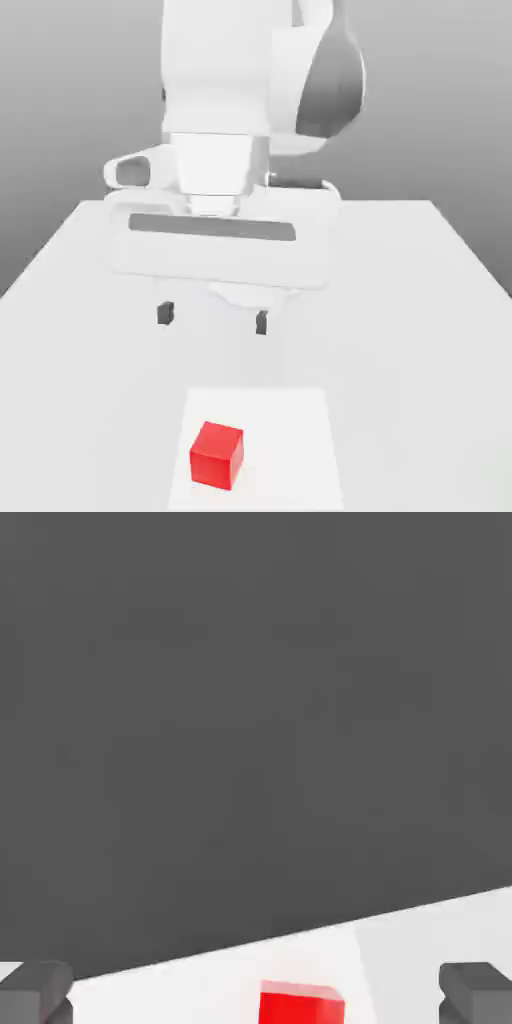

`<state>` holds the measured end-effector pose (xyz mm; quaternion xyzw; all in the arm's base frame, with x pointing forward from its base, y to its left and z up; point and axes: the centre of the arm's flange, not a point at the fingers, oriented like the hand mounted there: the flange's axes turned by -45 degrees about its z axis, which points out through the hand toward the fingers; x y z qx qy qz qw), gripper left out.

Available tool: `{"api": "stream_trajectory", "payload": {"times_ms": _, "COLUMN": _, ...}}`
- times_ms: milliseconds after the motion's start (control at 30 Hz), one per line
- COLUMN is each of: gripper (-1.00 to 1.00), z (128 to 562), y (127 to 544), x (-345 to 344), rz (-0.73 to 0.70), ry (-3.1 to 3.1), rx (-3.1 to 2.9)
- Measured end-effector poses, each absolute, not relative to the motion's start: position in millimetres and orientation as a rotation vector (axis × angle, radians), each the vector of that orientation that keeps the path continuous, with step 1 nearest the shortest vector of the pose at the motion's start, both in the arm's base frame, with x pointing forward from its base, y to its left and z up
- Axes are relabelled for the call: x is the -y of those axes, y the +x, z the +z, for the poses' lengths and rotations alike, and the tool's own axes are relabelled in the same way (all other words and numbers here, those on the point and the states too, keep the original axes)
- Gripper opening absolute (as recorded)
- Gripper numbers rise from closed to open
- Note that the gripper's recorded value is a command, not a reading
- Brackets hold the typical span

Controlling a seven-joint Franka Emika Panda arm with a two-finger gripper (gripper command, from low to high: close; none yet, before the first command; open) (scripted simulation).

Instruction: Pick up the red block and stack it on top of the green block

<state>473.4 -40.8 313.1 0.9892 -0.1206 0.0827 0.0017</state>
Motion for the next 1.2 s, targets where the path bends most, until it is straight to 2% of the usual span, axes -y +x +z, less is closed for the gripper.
{"api": "stream_trajectory", "payload": {"times_ms": 167, "gripper": 0.0, "z": 219.4, "y": 450.9, "x": 46.0, "rz": 0.033, "ry": 3.108, "rx": 0.458}}
{"api": "stream_trajectory", "payload": {"times_ms": 333, "gripper": 0.0, "z": 155.4, "y": 446.9, "x": 46.2, "rz": 0.001, "ry": 3.106, "rx": 0.468}}
{"api": "stream_trajectory", "payload": {"times_ms": 367, "gripper": -1.0, "z": 147.7, "y": 446.3, "x": 46.2, "rz": 0.0, "ry": 3.107, "rx": 0.468}}
{"api": "stream_trajectory", "payload": {"times_ms": 600, "gripper": -1.0, "z": 148.0, "y": 446.3, "x": 46.1, "rz": 0.001, "ry": 3.106, "rx": 0.468}}
{"api": "stream_trajectory", "payload": {"times_ms": 800, "gripper": -1.0, "z": 206.2, "y": 451.9, "x": 34.1, "rz": -0.003, "ry": 3.109, "rx": 0.437}}
{"api": "stream_trajectory", "payload": {"times_ms": 1000, "gripper": -1.0, "z": 216.1, "y": 491.4, "x": -108.2, "rz": -0.03, "ry": 3.126, "rx": 0.111}}
{"api": "stream_trajectory", "payload": {"times_ms": 1200, "gripper": -1.0, "z": 232.3, "y": 486.5, "x": -257.8, "rz": -0.019, "ry": 3.129, "rx": -0.17}}
